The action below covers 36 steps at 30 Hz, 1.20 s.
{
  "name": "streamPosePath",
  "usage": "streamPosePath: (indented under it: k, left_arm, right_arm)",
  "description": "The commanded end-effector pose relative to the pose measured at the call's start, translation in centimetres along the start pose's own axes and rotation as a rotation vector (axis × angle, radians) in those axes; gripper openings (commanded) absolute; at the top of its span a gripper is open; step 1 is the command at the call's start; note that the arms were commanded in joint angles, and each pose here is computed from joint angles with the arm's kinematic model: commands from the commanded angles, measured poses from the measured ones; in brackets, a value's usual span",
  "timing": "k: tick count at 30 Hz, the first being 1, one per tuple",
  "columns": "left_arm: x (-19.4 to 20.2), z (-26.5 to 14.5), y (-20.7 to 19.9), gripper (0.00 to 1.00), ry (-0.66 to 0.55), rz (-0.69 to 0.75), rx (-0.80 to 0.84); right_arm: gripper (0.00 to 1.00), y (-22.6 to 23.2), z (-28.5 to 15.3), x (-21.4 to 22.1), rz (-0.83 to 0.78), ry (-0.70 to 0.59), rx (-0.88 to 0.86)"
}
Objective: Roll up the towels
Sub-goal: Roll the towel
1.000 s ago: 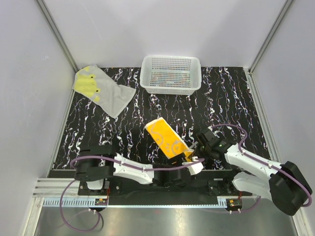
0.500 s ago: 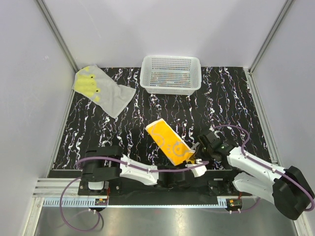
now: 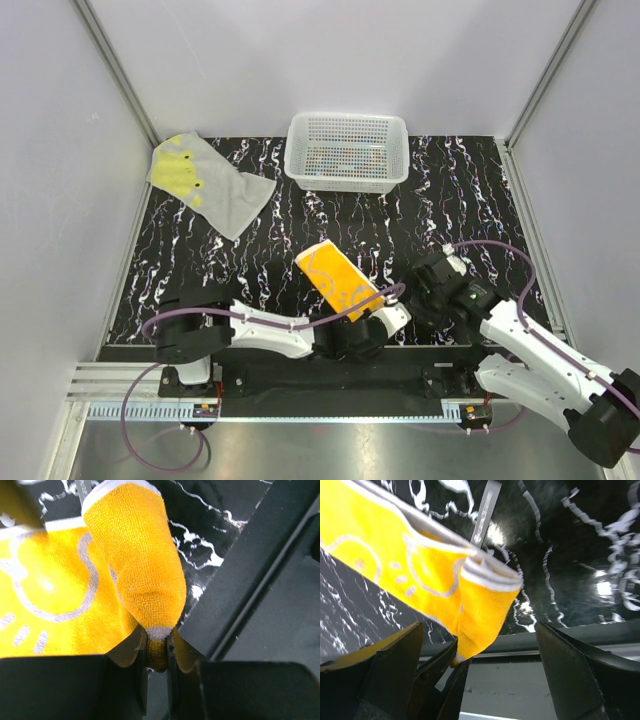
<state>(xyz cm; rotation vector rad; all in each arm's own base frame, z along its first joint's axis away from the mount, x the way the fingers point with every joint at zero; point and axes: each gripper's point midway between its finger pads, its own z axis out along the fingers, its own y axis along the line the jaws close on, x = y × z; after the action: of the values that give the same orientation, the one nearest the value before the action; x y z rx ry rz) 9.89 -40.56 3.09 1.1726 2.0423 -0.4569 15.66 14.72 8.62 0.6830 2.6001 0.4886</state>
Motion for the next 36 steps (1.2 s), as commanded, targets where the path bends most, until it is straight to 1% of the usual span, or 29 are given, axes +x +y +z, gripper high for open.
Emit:
streamPosePath:
  k: [1,3,6,7,8,9,10,11,12,14,15,17,18,19,20,21,22,25,31,32,33,35,36]
  left_arm:
    - [-0.8,-1.6,-1.4,0.0,-0.008,-0.101,0.098]
    - [-0.5,-1.6,-1.6,0.0,0.003,-0.141,0.128]
    - [-0.4,-2.0,-2.5,0.0,0.01,-0.206,0.225]
    - [-1.0,-2.1,-2.7,0.0,-0.01,-0.229,0.253]
    - [-0.6,-2.0,-2.4,0.0,-0.004,-0.254,0.265]
    - [-0.6,-2.3,-2.9,0.0,0.002,-0.28,0.316]
    - [-1.3,-2.3,-2.6,0.0,-0.022,-0.307,0.334]
    - [-0.9,-2.3,-2.5,0.0,-0.011,-0.33,0.348]
    - [-1.3,-2.5,-3.0,0.0,-0.02,-0.346,0.397]
    - [-1.1,-2.4,-2.2,0.0,-0.018,-0.388,0.423]
    - [-1.7,-2.7,-2.7,0.0,-0.03,-0.416,0.48]
    - [-1.7,-2.8,-1.9,0.0,-0.029,-0.476,0.515]
    - [-2.2,-3.2,-2.2,0.0,-0.039,-0.489,0.567]
    - [-2.2,-3.0,-1.4,0.0,-0.035,-0.513,0.571]
    - [-2.3,-3.0,-1.2,0.0,-0.027,-0.528,0.582]
    - [-1.8,-3.0,-1.2,0.0,0.011,-0.537,0.596]
    - [-2.2,-2.7,-0.5,0.0,0.016,-0.553,0.587]
    - [-2.5,-3.0,0.3,0.0,0.025,-0.6,0.622]
    - [-2.8,-3.3,1.7,0.0,0.045,-0.755,0.685]
    - [-2.8,-3.4,1.8,0.0,0.056,-0.806,0.694]
    - [-3.1,-3.4,1.7,0.0,0.043,-0.819,0.719]
    - [-2.6,-3.6,1.9,0.0,0.061,-0.891,0.731]
    - [-2.7,-3.5,1.9,0.0,0.045,-0.897,0.742]
  right_arm:
    - [1.0,-1.7,-1.9,-2.7,-0.002,-0.135,0.112]
    - [1.0,-1.9,-2.3,-3.3,0.004,-0.156,0.129]
    - [1.0,-1.6,-2.7,-4.2,0.014,-0.187,0.126]
    - [1.0,-1.5,-2.9,-4.6,0.023,-0.199,0.126]
    - [1.0,-1.4,-3.0,-4.8,0.023,-0.201,0.123]
    - [1.0,-1.4,-3.1,-4.9,0.023,-0.205,0.124]
    - [1.0,-1.2,-3.3,-5.2,0.03,-0.213,0.118]
    - [1.0,-1.1,-3.4,-5.3,0.033,-0.219,0.111]
    - [1.0,-1.0,-3.6,-5.4,0.035,-0.224,0.102]
    - [1.0,-0.6,-3.9,-5.4,0.045,-0.233,0.062]
    - [1.0,-0.5,-4.0,-5.4,0.046,-0.235,0.045]
    - [1.0,0.0,-4.1,-5.0,0.046,-0.226,-0.014]
    - [1.0,0.2,-4.1,-4.9,0.031,-0.224,-0.037]
    - [1.0,0.3,-3.7,-4.1,0.017,-0.19,-0.06]
    - [1.0,1.4,-3.8,-4.2,0.01,-0.194,-0.124]
    - [1.0,2.0,-3.7,-3.9,-0.033,-0.182,-0.163]
    - [0.98,2.6,-3.4,-2.7,-0.058,-0.129,-0.208]
    - [0.97,3.5,-3.1,-1.8,-0.096,-0.08,-0.263]
    - [0.95,4.0,-2.4,-0.5,-0.087,-0.047,-0.356]
    - [0.94,4.3,-2.4,-0.5,-0.08,-0.049,-0.377]
    - [0.93,4.5,-2.2,-0.3,-0.064,-0.04,-0.386]
    - [0.92,4.5,-1.4,0.4,-0.052,-0.004,-0.397]
    - [0.92,4.4,-1.0,1.0,-0.041,0.021,-0.396]
